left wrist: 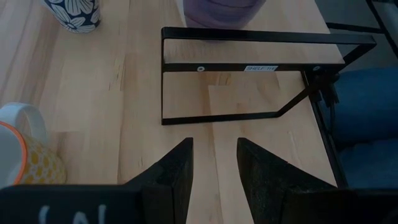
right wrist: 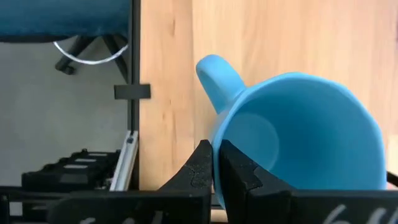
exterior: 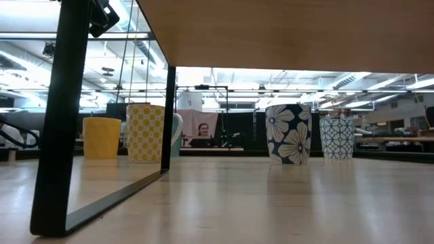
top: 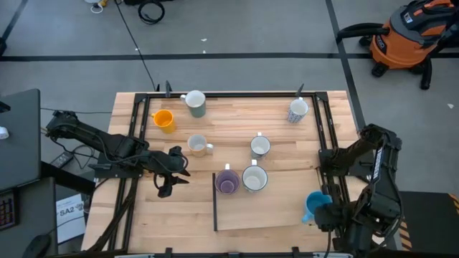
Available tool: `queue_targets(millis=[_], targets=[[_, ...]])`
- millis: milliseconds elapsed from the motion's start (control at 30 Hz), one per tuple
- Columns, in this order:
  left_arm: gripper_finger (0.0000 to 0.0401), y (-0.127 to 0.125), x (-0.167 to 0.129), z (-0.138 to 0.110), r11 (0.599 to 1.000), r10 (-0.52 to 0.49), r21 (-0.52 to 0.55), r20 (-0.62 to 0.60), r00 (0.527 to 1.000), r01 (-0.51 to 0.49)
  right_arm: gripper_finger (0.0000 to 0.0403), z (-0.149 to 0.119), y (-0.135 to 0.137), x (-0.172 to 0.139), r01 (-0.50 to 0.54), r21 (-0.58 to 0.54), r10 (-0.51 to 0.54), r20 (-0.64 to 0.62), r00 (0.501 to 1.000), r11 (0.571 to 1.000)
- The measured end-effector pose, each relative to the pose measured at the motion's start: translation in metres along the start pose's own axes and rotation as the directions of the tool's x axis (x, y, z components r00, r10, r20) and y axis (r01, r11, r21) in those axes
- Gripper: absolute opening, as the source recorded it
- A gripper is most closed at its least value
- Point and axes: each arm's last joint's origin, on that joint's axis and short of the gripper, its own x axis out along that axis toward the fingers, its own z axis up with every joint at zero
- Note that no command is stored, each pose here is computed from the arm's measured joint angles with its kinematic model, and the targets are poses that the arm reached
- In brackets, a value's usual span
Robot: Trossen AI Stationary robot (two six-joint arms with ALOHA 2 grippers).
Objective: Place coffee mugs
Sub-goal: Put the light blue mug on the shelf
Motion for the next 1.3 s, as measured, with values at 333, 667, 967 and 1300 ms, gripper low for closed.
queue_targets(millis=[333, 667, 967, 1300], targets=[[0.0130, 0.0000, 0.0000, 0.0000, 1.000, 0.000, 0.000, 0.000, 1.000, 0.000, 0.0024, -0.0014, 0.0048, 0.0029, -0.038, 0.031, 0.038, -0.010, 0.999, 0.999], [0.0130, 0.0000, 0.0000, 0.0000, 1.000, 0.000, 0.000, 0.000, 1.000, 0.000, 0.0046, -0.0013, 0.0051, 0.0033, -0.039, 0.020, 0.039, -0.013, 0.999, 0.999], [0.0130, 0.0000, 0.0000, 0.0000, 1.000, 0.000, -0.001, 0.000, 1.000, 0.000, 0.0043, -0.0012, 0.0053, 0.0034, -0.040, 0.010, 0.040, -0.012, 0.999, 0.999], [0.0130, 0.0000, 0.0000, 0.0000, 1.000, 0.000, -0.001, 0.000, 1.000, 0.000, 0.0043, -0.0012, 0.0053, 0.0035, -0.039, -0.002, 0.039, -0.012, 0.999, 0.999]])
